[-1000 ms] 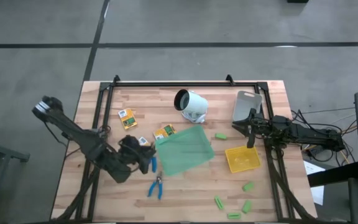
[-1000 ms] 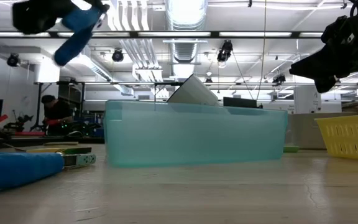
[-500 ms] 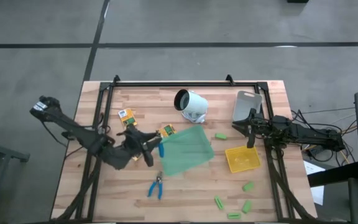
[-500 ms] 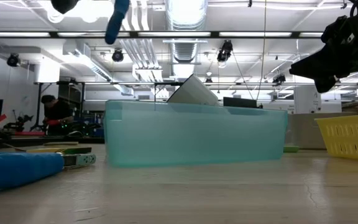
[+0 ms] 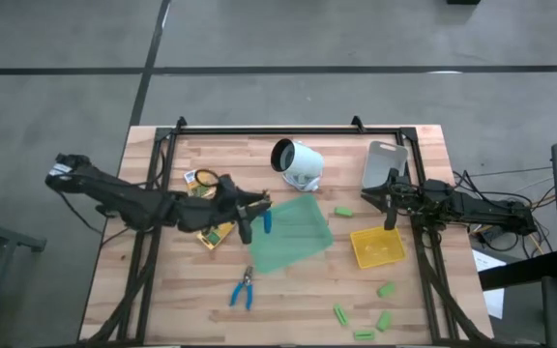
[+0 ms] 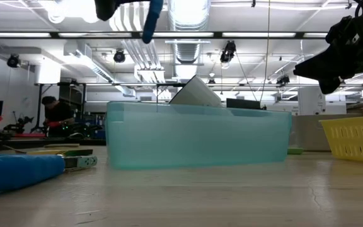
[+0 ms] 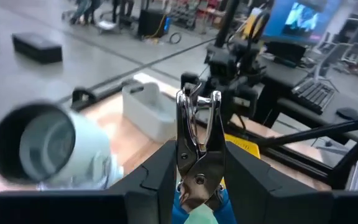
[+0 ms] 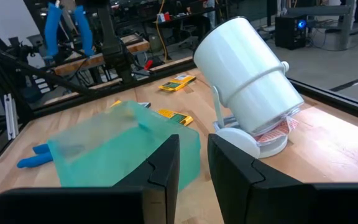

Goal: Pick & Place School Supplies
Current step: Put the blue plier into the gray bin

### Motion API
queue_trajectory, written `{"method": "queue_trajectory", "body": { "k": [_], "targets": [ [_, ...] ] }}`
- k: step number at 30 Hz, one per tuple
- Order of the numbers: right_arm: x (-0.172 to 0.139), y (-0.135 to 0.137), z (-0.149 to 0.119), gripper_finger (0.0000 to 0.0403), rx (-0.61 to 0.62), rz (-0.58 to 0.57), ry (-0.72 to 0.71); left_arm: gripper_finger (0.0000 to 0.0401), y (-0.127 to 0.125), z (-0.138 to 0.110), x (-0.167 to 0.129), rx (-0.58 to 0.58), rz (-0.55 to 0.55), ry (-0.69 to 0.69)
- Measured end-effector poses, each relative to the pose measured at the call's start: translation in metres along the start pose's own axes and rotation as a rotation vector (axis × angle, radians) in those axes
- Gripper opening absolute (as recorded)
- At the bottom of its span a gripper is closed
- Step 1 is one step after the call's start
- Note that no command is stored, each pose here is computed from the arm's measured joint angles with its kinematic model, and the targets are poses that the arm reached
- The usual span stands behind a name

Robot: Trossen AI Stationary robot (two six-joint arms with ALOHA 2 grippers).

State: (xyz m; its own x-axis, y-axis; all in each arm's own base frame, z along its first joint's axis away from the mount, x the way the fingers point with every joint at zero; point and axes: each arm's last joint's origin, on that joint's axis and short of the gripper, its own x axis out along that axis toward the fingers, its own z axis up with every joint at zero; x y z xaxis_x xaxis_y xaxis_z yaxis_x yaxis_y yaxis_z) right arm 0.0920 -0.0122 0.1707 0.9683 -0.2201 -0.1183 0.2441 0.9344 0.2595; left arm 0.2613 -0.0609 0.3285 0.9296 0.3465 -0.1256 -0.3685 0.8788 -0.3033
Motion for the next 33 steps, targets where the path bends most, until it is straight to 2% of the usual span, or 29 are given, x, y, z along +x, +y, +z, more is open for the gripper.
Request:
{"method": "queue_trajectory", "body": {
  "k": [6,13,17,21,25,29,33],
  "targets": [
    [0.000,0.000,0.000,0.0082,0.000,0.000,0.000,0.0119,0.011,0.018,0.012,0.113,-0.081,-0.086],
    [0.000,0.000,0.000,0.0082,-0.010,-0.005,-0.002,0.0119,0.024,0.024,0.022,0.192,-0.255,-0.053],
    [0.000,-0.003,0.001,0.0082,-0.131,-0.104,-0.028,0.0119,0.030,0.023,0.028,0.234,-0.329,-0.030],
    [0.000,-0.003,0.002,0.0082,-0.246,-0.107,-0.024,0.0119,0.032,0.021,0.035,0.295,-0.324,-0.041],
    [0.000,-0.003,0.002,0.0082,-0.300,-0.108,-0.021,0.0119,0.033,0.017,0.046,0.285,-0.316,-0.058],
    [0.000,-0.003,0.002,0.0082,-0.254,-0.106,-0.026,0.0119,0.033,0.014,0.058,0.243,-0.311,-0.087],
    [0.000,-0.001,0.007,0.0082,-0.074,-0.086,-0.091,0.0119,0.033,0.013,0.073,0.248,-0.296,-0.095]
  ]
}}
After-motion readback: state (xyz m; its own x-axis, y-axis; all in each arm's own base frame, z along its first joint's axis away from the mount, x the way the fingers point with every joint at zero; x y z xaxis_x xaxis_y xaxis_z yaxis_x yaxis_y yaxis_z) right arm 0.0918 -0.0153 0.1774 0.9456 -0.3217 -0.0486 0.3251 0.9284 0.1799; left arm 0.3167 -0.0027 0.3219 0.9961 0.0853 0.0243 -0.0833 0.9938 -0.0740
